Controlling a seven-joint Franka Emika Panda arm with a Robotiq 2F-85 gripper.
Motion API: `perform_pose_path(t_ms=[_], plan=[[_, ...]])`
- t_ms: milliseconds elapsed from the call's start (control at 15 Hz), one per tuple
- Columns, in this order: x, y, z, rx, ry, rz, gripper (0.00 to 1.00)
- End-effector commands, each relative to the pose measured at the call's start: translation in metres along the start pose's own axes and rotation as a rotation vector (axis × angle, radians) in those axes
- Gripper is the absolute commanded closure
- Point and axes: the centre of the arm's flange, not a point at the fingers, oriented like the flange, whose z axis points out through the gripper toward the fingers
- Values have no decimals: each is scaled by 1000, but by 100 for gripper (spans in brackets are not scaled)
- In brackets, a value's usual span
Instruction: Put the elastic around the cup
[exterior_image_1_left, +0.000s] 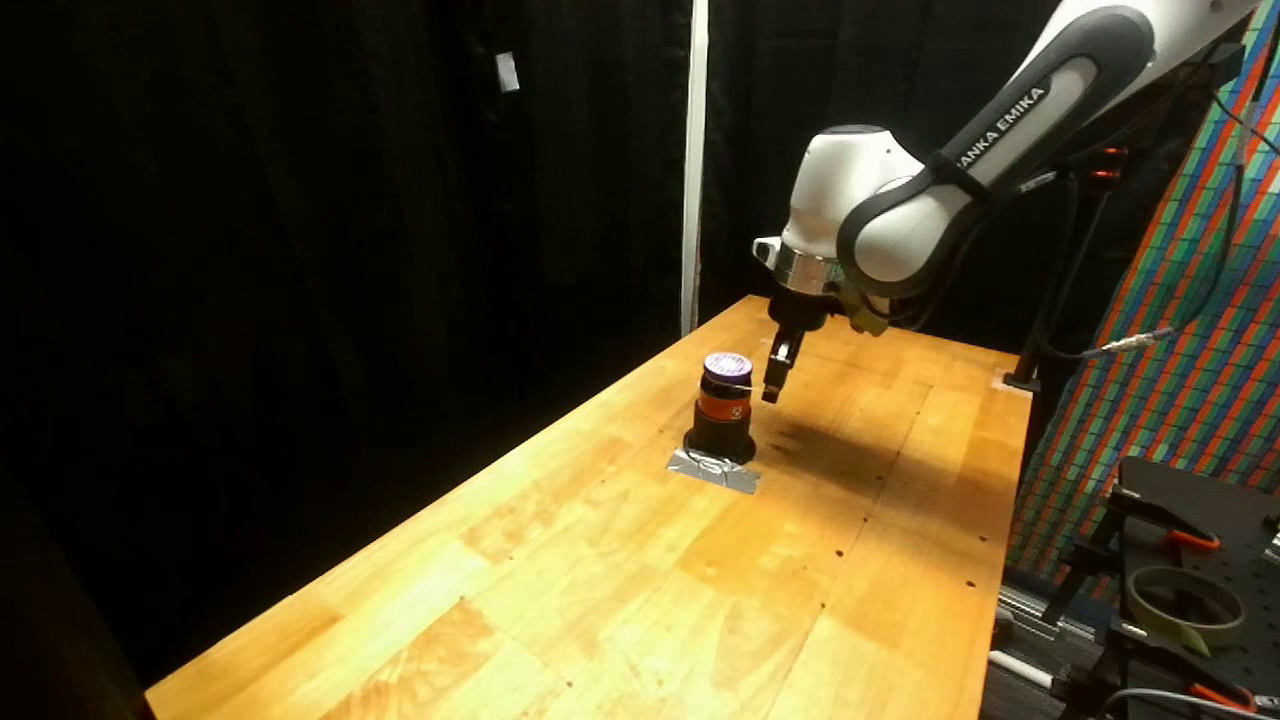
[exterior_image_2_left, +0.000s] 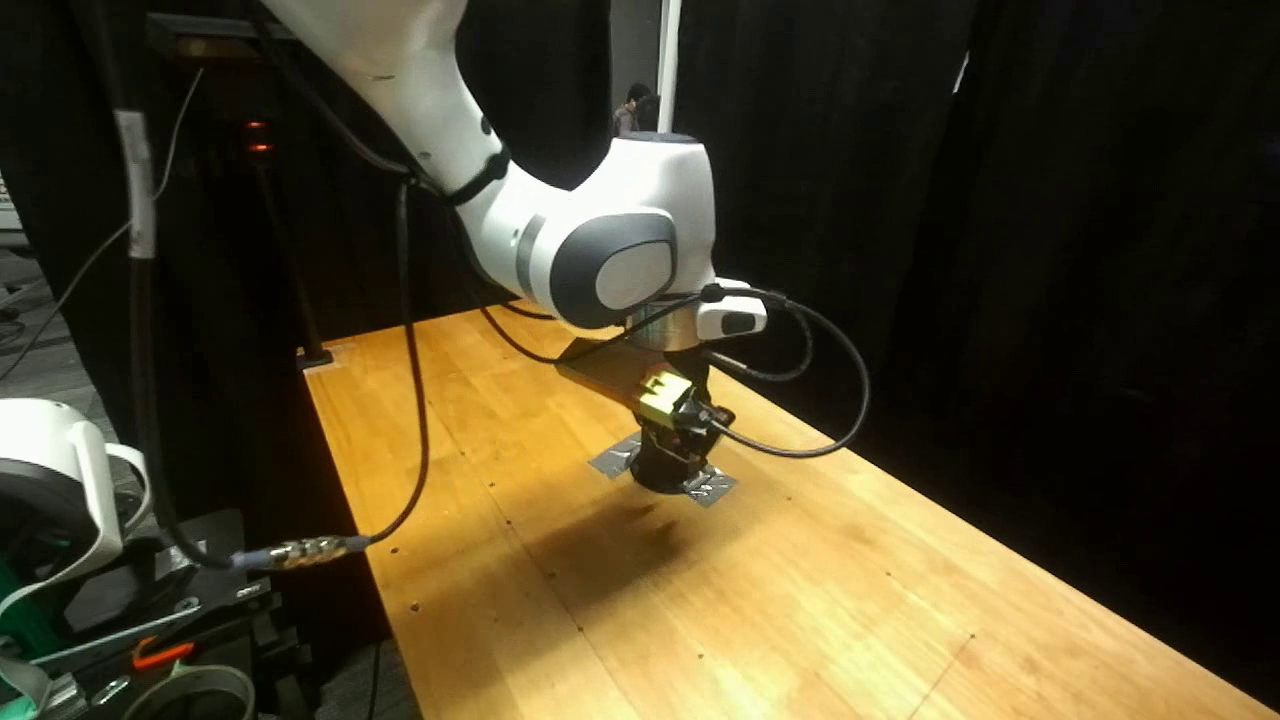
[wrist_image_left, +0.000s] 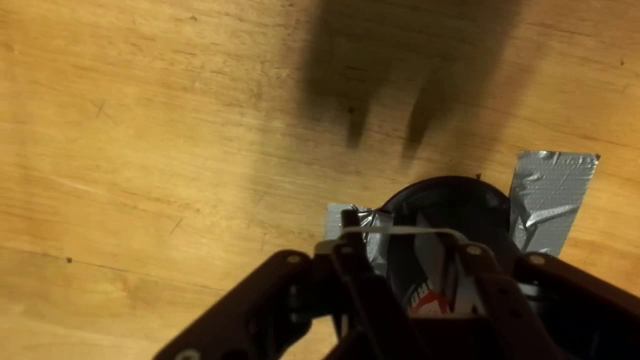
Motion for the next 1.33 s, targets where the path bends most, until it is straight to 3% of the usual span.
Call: perform_pose_path(t_ms=[0,133,533,1000,1267], plan=[[-58,-7,-8,-83,177,-37,95],[-68,-9,-11,-115,282,-52,100],[-102,-12,-10,-162,498,-88,96],[-124,-34,-19,-157,740,-147,100],[-129,-42,-22,-154,836,-153,100]])
